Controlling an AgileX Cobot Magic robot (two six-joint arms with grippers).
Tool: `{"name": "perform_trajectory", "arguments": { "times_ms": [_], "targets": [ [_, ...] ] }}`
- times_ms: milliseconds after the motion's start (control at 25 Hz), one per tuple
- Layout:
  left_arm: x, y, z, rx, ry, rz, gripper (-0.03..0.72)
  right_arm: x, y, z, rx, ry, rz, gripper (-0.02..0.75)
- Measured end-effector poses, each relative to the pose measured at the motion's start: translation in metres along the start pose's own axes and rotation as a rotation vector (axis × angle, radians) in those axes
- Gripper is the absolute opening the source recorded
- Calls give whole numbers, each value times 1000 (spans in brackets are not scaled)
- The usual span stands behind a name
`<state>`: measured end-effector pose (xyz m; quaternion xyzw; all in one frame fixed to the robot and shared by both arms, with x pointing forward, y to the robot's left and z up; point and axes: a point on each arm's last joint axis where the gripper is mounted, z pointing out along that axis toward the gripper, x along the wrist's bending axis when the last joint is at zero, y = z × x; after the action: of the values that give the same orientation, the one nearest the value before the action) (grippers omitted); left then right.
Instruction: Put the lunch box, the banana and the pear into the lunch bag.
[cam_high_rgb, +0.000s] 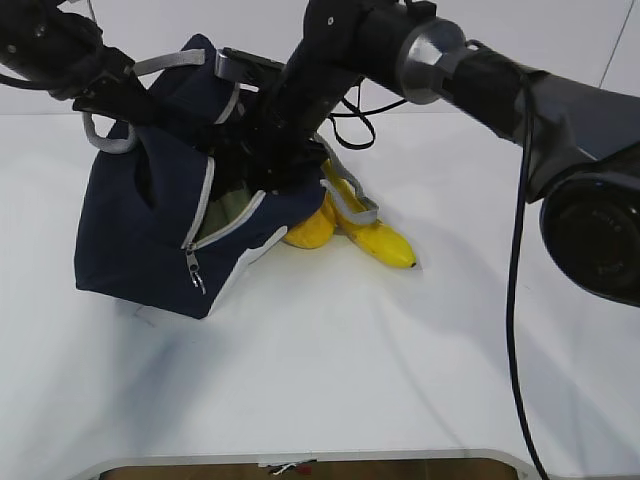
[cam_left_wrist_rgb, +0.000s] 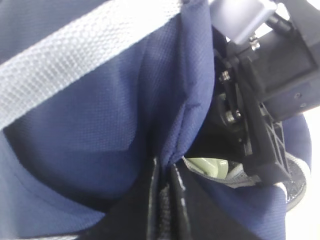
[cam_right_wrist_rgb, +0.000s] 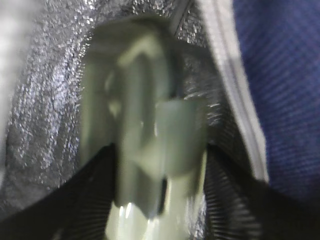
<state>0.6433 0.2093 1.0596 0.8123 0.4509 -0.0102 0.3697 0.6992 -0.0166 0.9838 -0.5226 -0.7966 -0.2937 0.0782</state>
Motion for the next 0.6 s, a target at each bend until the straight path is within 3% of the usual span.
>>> {"name": "perform_trajectory", "arguments": {
  "times_ms": [600],
  "targets": [
    [1, -1, 0, 9, 10, 8, 12, 1, -1, -6, 42, -24, -19, 500]
  ]
}}
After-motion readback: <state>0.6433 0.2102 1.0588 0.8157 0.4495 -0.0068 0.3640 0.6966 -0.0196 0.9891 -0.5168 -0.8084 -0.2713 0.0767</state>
